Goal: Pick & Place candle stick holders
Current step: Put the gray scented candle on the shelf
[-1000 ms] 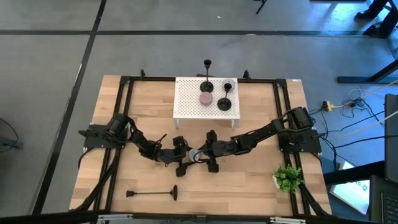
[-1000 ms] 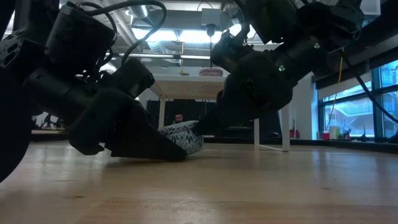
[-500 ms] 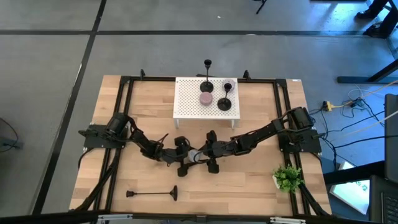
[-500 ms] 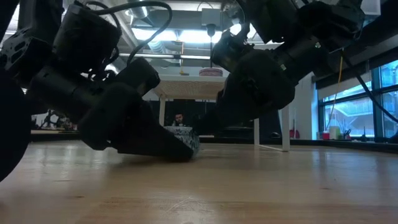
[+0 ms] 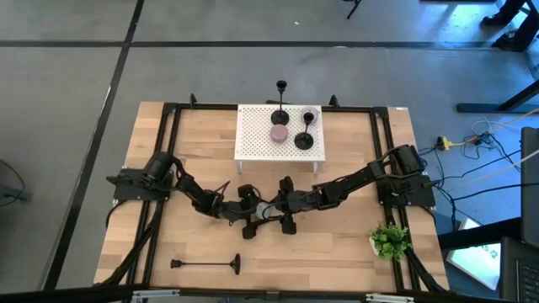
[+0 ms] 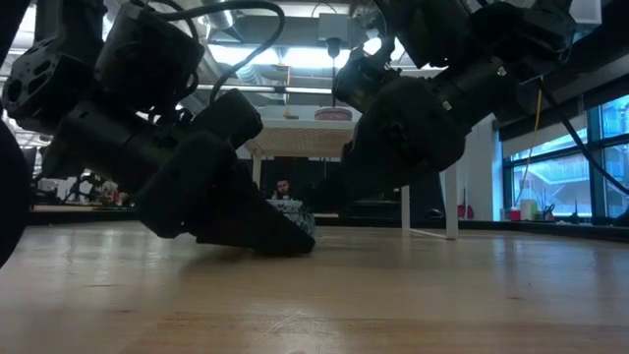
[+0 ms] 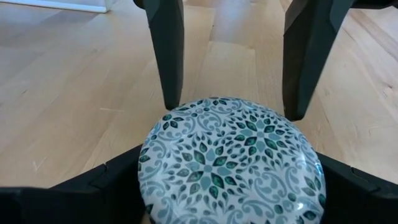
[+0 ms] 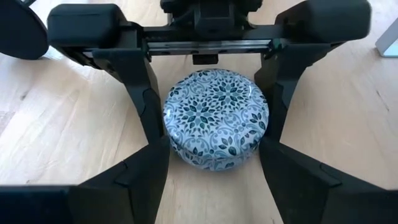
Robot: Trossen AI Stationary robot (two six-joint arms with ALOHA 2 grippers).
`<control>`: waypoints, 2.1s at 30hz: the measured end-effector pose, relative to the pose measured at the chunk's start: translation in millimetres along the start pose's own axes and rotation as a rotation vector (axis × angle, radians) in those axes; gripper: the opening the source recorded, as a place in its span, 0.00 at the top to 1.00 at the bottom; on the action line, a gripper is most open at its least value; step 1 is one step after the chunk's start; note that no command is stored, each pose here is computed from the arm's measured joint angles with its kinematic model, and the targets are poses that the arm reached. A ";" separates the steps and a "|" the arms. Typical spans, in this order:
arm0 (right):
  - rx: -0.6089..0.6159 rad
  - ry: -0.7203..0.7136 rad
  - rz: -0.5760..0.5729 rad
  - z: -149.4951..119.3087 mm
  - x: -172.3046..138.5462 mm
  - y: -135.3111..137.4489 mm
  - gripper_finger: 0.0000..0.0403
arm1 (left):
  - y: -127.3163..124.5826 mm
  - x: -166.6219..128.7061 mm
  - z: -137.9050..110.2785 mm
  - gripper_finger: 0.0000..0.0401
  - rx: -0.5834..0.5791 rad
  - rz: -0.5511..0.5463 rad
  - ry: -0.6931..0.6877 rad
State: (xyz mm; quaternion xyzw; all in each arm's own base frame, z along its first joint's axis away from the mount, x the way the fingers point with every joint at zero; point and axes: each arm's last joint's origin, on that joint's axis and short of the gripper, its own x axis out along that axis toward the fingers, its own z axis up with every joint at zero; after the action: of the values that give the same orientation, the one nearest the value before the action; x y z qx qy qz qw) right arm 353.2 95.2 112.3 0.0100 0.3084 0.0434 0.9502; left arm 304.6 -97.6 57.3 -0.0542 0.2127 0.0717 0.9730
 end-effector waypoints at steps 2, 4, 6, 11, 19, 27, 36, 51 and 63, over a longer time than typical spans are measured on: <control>0.005 0.001 0.007 0.0 0.0 0.2 0.38 | 1.2 0.5 -0.2 0.16 -0.004 -0.003 0.005; 0.009 0.001 0.010 0.0 0.0 0.3 0.38 | 2.6 1.0 -0.3 0.16 -0.008 -0.010 0.012; 0.011 0.001 0.010 0.0 0.0 0.3 0.39 | 4.0 1.7 -0.1 0.16 -0.019 -0.016 0.015; 0.011 0.001 0.011 0.0 0.0 0.3 0.43 | 4.7 2.1 -0.1 0.22 -0.044 -0.024 0.019; 0.007 0.007 0.022 -0.4 0.0 0.5 0.45 | 3.9 1.7 -0.7 0.29 -0.071 -0.025 0.023; -0.016 0.023 0.139 2.7 -4.8 4.6 0.45 | -6.9 -5.5 0.4 0.29 -0.086 -0.014 0.011; -0.099 -0.124 0.417 47.2 -55.5 23.4 0.45 | -16.8 -18.1 9.6 0.29 -0.095 -0.062 0.043; -0.116 -0.187 0.359 79.9 -168.5 35.2 0.45 | -6.8 -62.8 73.3 0.29 -0.115 -0.047 0.032; -0.072 -0.179 0.165 78.7 -218.6 14.9 0.45 | 67.4 -119.4 133.1 0.29 -0.212 0.109 0.015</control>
State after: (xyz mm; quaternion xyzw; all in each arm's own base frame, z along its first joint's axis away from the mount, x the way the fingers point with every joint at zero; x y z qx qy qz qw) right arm 222.0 91.3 304.6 0.0051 0.2187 0.1314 0.9669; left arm 240.3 -27.1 222.9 -0.1458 0.2137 0.1461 0.9548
